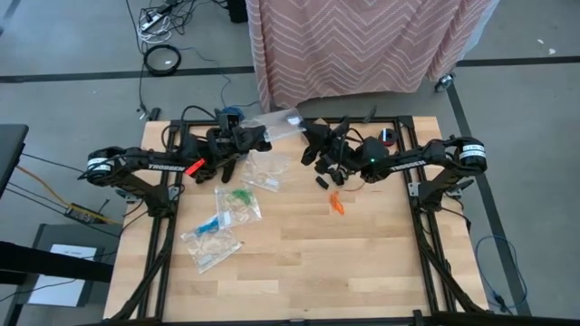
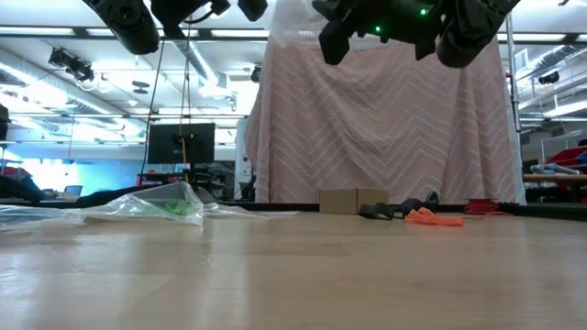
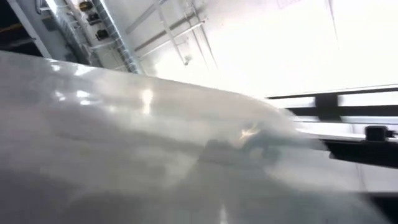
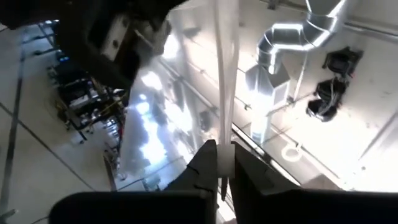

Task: Sort rubber bands
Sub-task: Open the transparent zip bag

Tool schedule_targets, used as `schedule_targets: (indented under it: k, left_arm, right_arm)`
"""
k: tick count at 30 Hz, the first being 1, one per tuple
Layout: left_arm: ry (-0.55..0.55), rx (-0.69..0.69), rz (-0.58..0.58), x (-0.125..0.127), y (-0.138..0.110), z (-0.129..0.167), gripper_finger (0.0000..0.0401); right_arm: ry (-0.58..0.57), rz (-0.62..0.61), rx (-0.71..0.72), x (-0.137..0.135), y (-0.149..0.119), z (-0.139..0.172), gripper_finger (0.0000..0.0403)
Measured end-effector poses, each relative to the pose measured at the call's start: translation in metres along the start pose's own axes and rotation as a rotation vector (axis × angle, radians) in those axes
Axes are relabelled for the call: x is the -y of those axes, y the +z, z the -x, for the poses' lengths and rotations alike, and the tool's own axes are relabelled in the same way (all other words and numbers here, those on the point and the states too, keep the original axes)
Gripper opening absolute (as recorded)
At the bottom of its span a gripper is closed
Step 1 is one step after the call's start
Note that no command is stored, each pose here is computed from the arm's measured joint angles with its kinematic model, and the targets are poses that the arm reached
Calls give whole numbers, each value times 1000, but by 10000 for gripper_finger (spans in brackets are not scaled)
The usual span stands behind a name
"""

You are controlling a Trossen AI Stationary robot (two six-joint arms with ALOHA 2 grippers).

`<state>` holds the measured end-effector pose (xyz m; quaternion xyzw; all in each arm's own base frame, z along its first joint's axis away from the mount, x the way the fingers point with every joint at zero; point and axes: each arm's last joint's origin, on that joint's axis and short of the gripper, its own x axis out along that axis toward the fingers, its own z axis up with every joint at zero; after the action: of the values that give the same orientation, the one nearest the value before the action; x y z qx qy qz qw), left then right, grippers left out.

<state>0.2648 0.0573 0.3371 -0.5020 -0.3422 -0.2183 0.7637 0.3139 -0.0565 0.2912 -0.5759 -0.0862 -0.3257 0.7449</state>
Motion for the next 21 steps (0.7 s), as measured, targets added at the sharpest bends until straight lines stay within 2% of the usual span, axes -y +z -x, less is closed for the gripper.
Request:
schedule_targets:
  k: [3, 5, 8, 10, 15, 18, 21]
  left_arm:
    - [-28, -5, 9, 3, -2, 0, 1]
    - [-26, -8, 13, 3, -3, 0, 1]
    - [-21, -6, 14, 3, -3, 0, 1]
    - [-23, -5, 13, 3, -3, 0, 1]
    - [-10, -15, 4, 2, -7, -1, 1]
    - [6, -20, 4, 1, -8, -1, 1]
    - [43, -12, 7, -3, -8, -1, 1]
  right_arm:
    - [0, -16, 7, 0, -1, 0, 61]
    - [-16, -52, 7, 2, -1, 0, 65]
    - [-20, -61, -8, 2, -1, 0, 26]
    - [-8, -20, -1, 1, -1, 0, 8]
    - [0, -19, 17, 0, -1, 0, 33]
    - [-6, -60, -14, 0, -1, 0, 8]
    - [-4, -91, -19, 0, 0, 0, 2]
